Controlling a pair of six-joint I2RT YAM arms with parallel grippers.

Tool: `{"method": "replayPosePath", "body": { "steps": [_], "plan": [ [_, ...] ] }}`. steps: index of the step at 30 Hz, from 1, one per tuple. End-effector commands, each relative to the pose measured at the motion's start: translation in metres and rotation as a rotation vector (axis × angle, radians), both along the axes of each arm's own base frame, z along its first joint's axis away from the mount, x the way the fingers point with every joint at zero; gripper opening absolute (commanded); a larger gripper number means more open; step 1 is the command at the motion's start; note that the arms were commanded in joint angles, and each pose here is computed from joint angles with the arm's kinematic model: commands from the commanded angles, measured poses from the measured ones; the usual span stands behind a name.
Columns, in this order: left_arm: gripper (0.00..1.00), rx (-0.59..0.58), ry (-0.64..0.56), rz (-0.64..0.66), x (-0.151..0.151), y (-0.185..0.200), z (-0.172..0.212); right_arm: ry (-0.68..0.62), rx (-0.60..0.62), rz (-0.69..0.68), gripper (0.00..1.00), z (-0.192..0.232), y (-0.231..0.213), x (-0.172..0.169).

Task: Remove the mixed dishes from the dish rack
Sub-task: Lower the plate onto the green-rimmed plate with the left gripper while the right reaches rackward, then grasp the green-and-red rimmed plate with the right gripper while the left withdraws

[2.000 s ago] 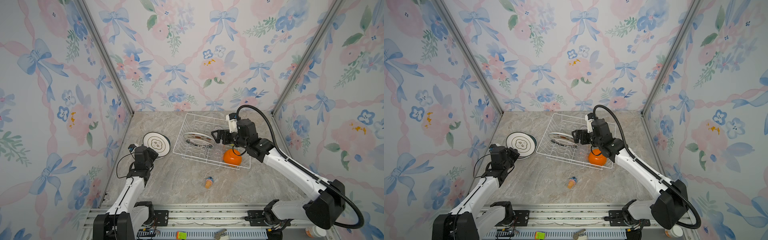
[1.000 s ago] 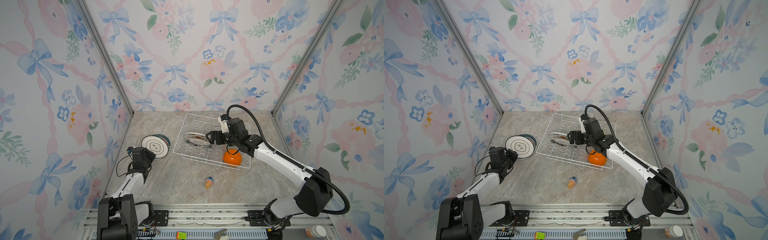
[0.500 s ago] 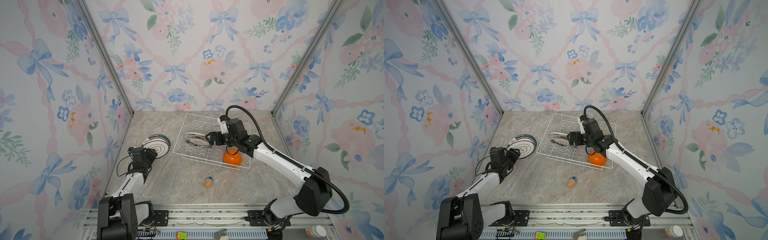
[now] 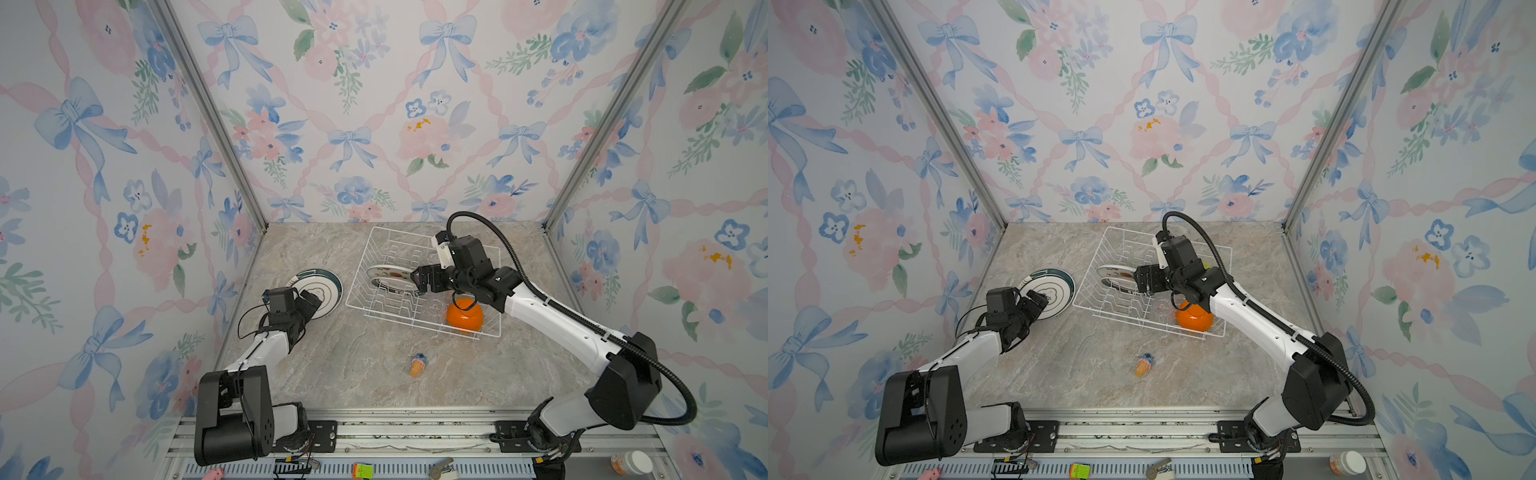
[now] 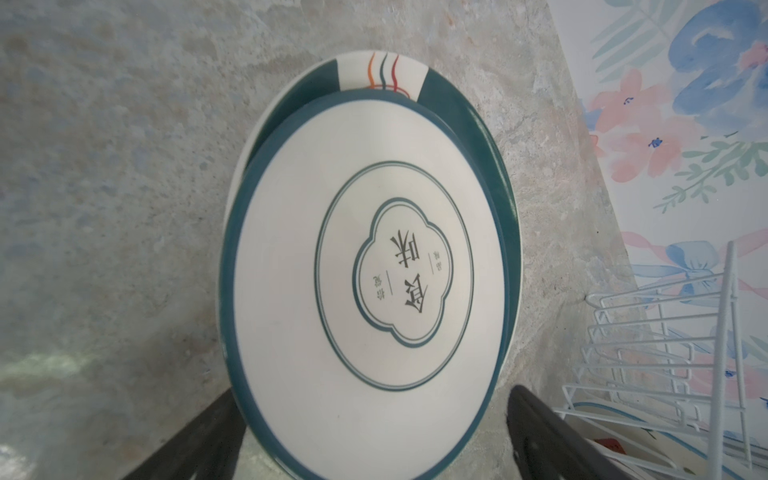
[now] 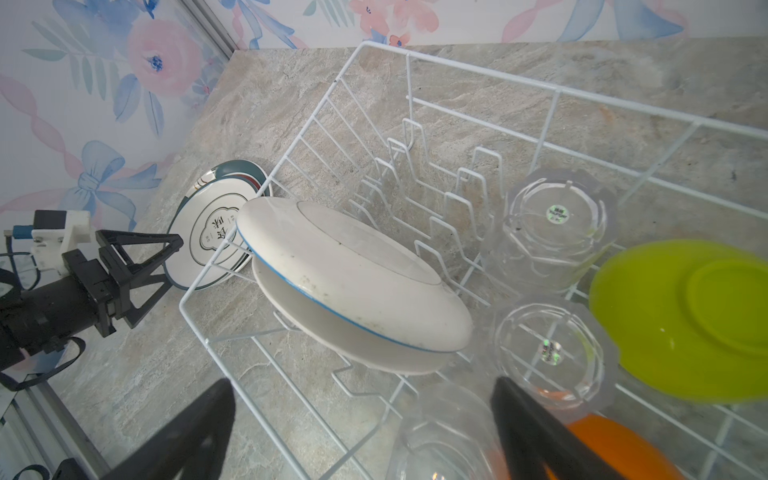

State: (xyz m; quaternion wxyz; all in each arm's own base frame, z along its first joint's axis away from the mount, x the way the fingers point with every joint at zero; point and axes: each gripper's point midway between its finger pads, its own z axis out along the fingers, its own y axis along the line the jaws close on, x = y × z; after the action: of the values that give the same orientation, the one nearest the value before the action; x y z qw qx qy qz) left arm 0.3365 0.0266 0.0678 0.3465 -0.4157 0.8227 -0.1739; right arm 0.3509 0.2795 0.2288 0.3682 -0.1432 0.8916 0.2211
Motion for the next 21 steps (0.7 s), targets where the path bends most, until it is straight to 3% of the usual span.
{"method": "replayPosePath", "body": {
  "steps": [1,7,14,21],
  "plan": [
    [0.98,0.068,-0.011,-0.003,0.001,0.005,0.013,-0.021,-0.135,0.033,0.98,-0.004,0.0,-0.004],
    [0.98,0.252,0.017,0.037,-0.005,0.014,0.03,-0.041,-0.296,0.069,0.99,-0.014,0.002,-0.007],
    [0.98,0.241,0.024,0.019,-0.004,0.01,0.029,-0.065,-0.327,0.13,0.95,-0.011,0.016,-0.013],
    [0.98,0.191,-0.038,-0.049,0.001,-0.01,0.045,-0.05,-0.327,0.182,0.83,-0.019,0.026,-0.016]
  ]
}}
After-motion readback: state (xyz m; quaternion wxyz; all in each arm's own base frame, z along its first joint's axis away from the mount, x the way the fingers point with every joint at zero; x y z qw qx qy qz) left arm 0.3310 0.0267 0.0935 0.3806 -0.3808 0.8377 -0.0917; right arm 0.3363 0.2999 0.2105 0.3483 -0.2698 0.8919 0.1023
